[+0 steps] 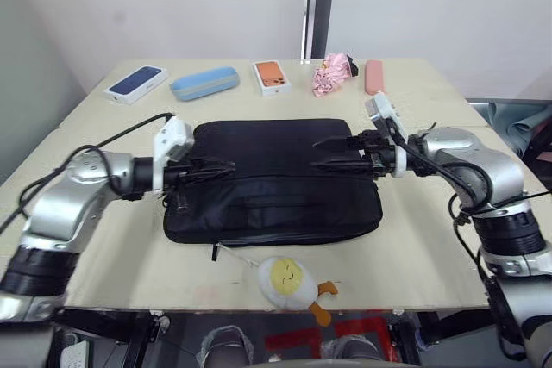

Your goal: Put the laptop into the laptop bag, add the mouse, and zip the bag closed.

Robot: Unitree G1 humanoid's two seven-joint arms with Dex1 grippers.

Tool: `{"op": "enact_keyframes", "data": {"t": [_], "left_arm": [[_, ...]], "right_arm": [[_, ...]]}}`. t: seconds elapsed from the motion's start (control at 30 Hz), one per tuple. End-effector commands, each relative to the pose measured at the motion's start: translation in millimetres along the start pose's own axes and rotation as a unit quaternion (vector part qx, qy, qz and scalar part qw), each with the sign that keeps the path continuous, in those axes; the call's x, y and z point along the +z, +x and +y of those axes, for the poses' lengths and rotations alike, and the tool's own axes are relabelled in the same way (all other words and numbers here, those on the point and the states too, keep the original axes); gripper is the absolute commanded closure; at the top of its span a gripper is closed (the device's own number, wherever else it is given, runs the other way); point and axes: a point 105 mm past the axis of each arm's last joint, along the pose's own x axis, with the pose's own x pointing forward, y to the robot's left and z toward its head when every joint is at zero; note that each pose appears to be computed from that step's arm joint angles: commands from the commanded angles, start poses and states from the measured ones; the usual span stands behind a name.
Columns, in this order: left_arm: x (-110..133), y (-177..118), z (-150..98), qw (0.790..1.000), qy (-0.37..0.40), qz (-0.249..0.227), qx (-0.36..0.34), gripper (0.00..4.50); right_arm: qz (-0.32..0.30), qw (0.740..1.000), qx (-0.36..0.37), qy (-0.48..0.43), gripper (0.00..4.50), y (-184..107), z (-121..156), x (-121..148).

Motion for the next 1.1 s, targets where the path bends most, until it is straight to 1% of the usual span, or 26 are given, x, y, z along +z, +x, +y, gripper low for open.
{"op": "enact_keyframes", "data": {"t": [0.03, 0.07, 0.1, 0.2, 0.3, 0.33, 0.43, 0.5, 0.53, 0.6, 0.67, 0.8, 1.0, 1.1], "left_arm": [[-5.8, 16.3, 8.4, 1.0, 0.02, 0.004, -0.019, 4.5], [-8.2, 25.2, 12.7, 0.999, 0.021, 0.001, -0.024, 4.5], [-9.3, 33.1, 16.1, 0.999, 0.021, -0.002, -0.028, 4.5], [-12.1, 51.3, 21.2, 0.999, 0.02, -0.006, -0.041, 4.5], [-18.8, 64.8, 21.3, 0.998, 0.021, 0.005, -0.058, 4.5], [-24.1, 69.3, 21.6, 0.998, 0.024, 0.017, -0.061, 4.5], [-56.4, 76.9, 18.1, 0.993, 0.02, 0.087, -0.078, 4.5], [-71.7, 77.0, 13.7, 0.989, 0.016, 0.117, -0.092, 4.5], [-76.1, 78.2, 11.3, 0.987, 0.014, 0.123, -0.098, 4.5], [-79.2, 81.2, 8.9, 0.987, -0.003, 0.12, -0.102, 4.5], [-81.6, 82.3, 8.5, 0.987, -0.006, 0.123, -0.102, 4.5], [-80.3, 81.7, 11.3, 0.989, -0.008, 0.117, -0.093, 4.5], [-81.9, 76.0, 13.0, 0.989, -0.006, 0.121, -0.085, 4.5], [-83.0, 75.0, 12.7, 0.989, -0.01, 0.123, -0.084, 4.5]], "right_arm": [[0.009, 0.999, 0.024, -0.029, 0.7, -9.9, 20.4, 15.1], [0.021, 0.999, 0.025, -0.035, 0.25, -14.1, 24.6, 15.3], [0.033, 0.998, 0.027, -0.04, 0.02, -17.6, 28.2, 14.8], [0.052, 0.997, 0.032, -0.045, 0.02, -23.5, 36.4, 14.4], [0.073, 0.995, 0.042, -0.049, 0.02, -26.6, 44.3, 10.9], [0.079, 0.994, 0.046, -0.05, 0.02, -27.4, 46.7, 8.5], [0.104, 0.991, 0.064, -0.055, 0.02, -28.6, 55.1, -0.7], [0.108, 0.99, 0.07, -0.057, 0.02, -28.0, 58.1, -4.0], [0.107, 0.99, 0.073, -0.053, 0.02, -27.1, 59.5, -5.2], [0.101, 0.991, 0.077, -0.048, 0.02, -23.4, 61.5, -6.9], [0.11, 0.989, 0.08, -0.061, 0.02, -20.1, 63.3, -12.2], [0.118, 0.987, 0.095, -0.061, 0.02, -14.9, 66.8, -18.9], [0.131, 0.984, 0.104, -0.063, 0.02, 1.2, 63.6, -39.2], [0.134, 0.984, 0.095, -0.062, 0.02, 10.1, 57.5, -49.5]]}}
